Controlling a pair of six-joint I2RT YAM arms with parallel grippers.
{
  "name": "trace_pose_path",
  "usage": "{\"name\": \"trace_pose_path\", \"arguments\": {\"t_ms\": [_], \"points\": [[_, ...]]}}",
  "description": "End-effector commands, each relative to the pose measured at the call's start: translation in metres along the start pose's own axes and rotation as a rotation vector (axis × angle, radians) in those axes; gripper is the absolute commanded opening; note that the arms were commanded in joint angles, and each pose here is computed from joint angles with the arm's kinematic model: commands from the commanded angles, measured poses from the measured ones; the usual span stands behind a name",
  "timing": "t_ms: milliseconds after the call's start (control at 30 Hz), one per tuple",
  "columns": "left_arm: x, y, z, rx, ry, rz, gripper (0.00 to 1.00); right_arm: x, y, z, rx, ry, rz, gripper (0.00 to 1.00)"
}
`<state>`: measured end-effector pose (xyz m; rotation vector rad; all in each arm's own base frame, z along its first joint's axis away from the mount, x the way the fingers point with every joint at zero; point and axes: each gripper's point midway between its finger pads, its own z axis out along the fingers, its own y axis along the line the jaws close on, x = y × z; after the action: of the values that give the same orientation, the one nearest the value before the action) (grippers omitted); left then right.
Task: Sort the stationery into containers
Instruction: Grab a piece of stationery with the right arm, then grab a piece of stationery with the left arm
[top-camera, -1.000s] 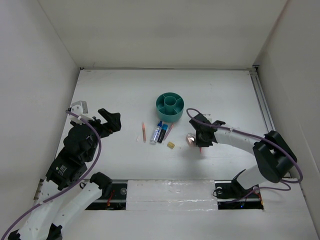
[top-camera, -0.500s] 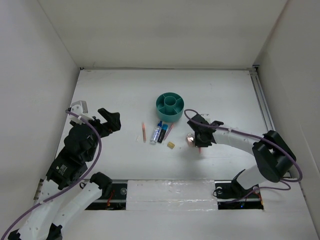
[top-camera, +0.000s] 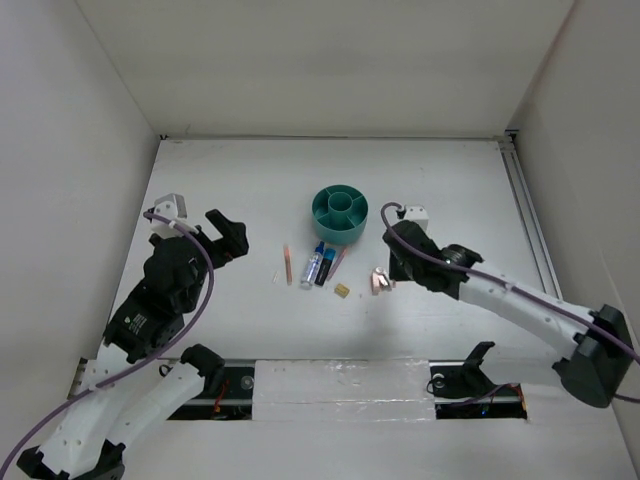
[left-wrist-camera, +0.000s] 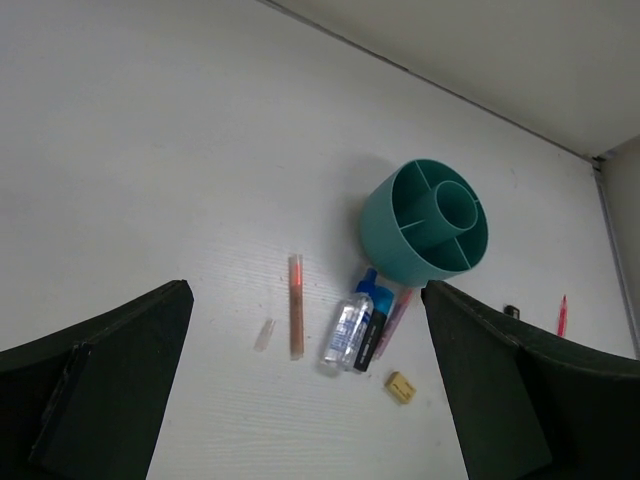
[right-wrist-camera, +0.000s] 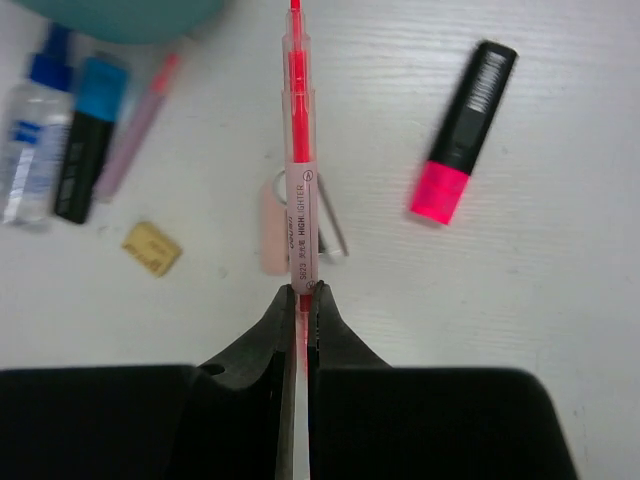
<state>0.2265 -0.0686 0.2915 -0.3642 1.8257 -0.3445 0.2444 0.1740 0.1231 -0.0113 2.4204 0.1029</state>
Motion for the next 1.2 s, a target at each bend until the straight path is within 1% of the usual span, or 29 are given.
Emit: {"name": "trace_pose_path", "arguments": {"t_ms": [0,33,67,100,133,167,200,233,267,300,333,367,400,500,567,633,767,800,867,1000,1100,1167], "points": [[-0.007,-0.023,-0.001,0.090,-0.003,-0.081,1.00,-0.016,0.018,-0.027,-0.152,-0.116,-0.032,0.00],[0.001,-0.028,0.004,0.106,0.024,-0.090,1.00,-0.032,0.029,-0.046,-0.258,-0.202,-0.024,0.00],[0.016,-0.035,0.009,0.133,0.076,-0.099,1.00,-0.029,0.044,-0.057,-0.376,-0.200,-0.029,0.00],[0.019,-0.044,0.014,0.156,0.089,-0.144,1.00,-0.022,0.049,-0.061,-0.439,-0.202,-0.027,0.00],[0.027,-0.048,0.019,0.166,0.120,-0.161,1.00,-0.033,0.055,-0.081,-0.527,-0.269,-0.014,0.00],[0.045,-0.057,0.028,0.186,0.190,-0.167,1.00,-0.031,0.060,-0.090,-0.583,-0.271,-0.027,0.00],[0.064,-0.058,0.038,0.180,0.238,-0.172,1.00,-0.033,0.059,-0.095,-0.593,-0.286,-0.022,0.00],[0.071,-0.064,0.046,0.184,0.256,-0.202,1.00,-0.034,0.060,-0.099,-0.607,-0.292,-0.021,0.00],[0.082,-0.064,0.054,0.173,0.285,-0.192,1.00,-0.031,0.057,-0.099,-0.593,-0.276,-0.040,0.00],[0.102,-0.059,0.068,0.127,0.336,-0.181,1.00,-0.030,0.057,-0.103,-0.596,-0.267,-0.048,0.00],[0.113,-0.056,0.074,0.105,0.360,-0.170,1.00,-0.034,0.057,-0.109,-0.597,-0.274,-0.058,0.00],[0.117,-0.054,0.081,0.083,0.361,-0.173,1.00,-0.030,0.053,-0.108,-0.582,-0.255,-0.078,0.00],[0.133,-0.048,0.089,0.049,0.398,-0.155,1.00,-0.027,0.052,-0.107,-0.577,-0.246,-0.081,0.00],[0.148,-0.033,0.099,-0.024,0.421,-0.131,1.00,-0.028,0.048,-0.118,-0.595,-0.272,-0.097,0.00],[0.162,-0.022,0.105,-0.070,0.443,-0.097,1.00,-0.021,0.045,-0.117,-0.603,-0.268,-0.099,0.00],[0.165,-0.009,0.108,-0.127,0.442,-0.080,1.00,-0.025,0.047,-0.126,-0.641,-0.305,-0.088,0.00],[0.174,0.005,0.108,-0.188,0.448,-0.078,0.96,-0.017,0.049,-0.125,-0.670,-0.288,-0.108,0.00],[0.180,0.016,0.108,-0.224,0.465,-0.073,0.95,-0.016,0.051,-0.126,-0.678,-0.284,-0.111,0.00],[0.191,0.025,0.110,-0.252,0.502,-0.088,0.93,-0.016,0.054,-0.129,-0.702,-0.288,-0.124,0.00],[0.203,0.034,0.108,-0.284,0.537,-0.069,0.87,-0.015,0.054,-0.126,-0.701,-0.292,-0.134,0.00],[0.203,0.034,0.108,-0.284,0.538,-0.069,0.80,-0.015,0.054,-0.126,-0.701,-0.292,-0.135,0.00],[0.207,0.038,0.105,-0.292,0.552,-0.050,0.78,-0.015,0.054,-0.126,-0.701,-0.292,-0.135,0.00]]}}
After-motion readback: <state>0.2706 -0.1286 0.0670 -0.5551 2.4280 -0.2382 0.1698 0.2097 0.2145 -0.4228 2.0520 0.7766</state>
